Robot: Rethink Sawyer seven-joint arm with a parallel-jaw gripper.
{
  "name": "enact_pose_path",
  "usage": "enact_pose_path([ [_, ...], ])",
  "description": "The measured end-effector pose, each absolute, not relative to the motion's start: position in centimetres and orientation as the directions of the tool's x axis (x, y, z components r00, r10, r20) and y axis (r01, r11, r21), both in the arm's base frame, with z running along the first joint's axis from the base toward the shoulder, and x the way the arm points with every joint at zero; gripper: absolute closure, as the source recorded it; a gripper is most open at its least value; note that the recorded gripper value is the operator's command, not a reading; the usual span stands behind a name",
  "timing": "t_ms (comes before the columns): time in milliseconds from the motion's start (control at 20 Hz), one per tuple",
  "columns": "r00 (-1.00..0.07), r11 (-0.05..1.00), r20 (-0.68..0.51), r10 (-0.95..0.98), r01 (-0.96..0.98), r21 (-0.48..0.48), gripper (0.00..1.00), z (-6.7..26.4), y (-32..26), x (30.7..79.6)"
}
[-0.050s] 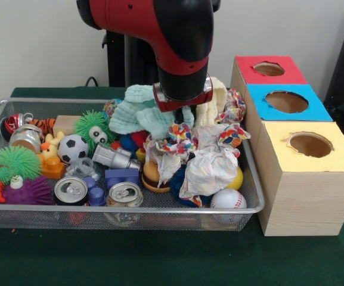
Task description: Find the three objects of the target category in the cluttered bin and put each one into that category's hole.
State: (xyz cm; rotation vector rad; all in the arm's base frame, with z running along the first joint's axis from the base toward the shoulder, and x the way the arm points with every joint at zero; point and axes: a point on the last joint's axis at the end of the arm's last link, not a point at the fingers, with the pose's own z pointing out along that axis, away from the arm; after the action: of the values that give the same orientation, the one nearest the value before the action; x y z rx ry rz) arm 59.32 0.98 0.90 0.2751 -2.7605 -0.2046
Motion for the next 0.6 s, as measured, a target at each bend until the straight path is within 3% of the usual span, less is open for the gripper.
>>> enact_pose_path([
  [600, -0.945, 0.978, 0.259, -0.202, -0.181, 0.103, 0.0, 1.2, -0.6, 61.3],
])
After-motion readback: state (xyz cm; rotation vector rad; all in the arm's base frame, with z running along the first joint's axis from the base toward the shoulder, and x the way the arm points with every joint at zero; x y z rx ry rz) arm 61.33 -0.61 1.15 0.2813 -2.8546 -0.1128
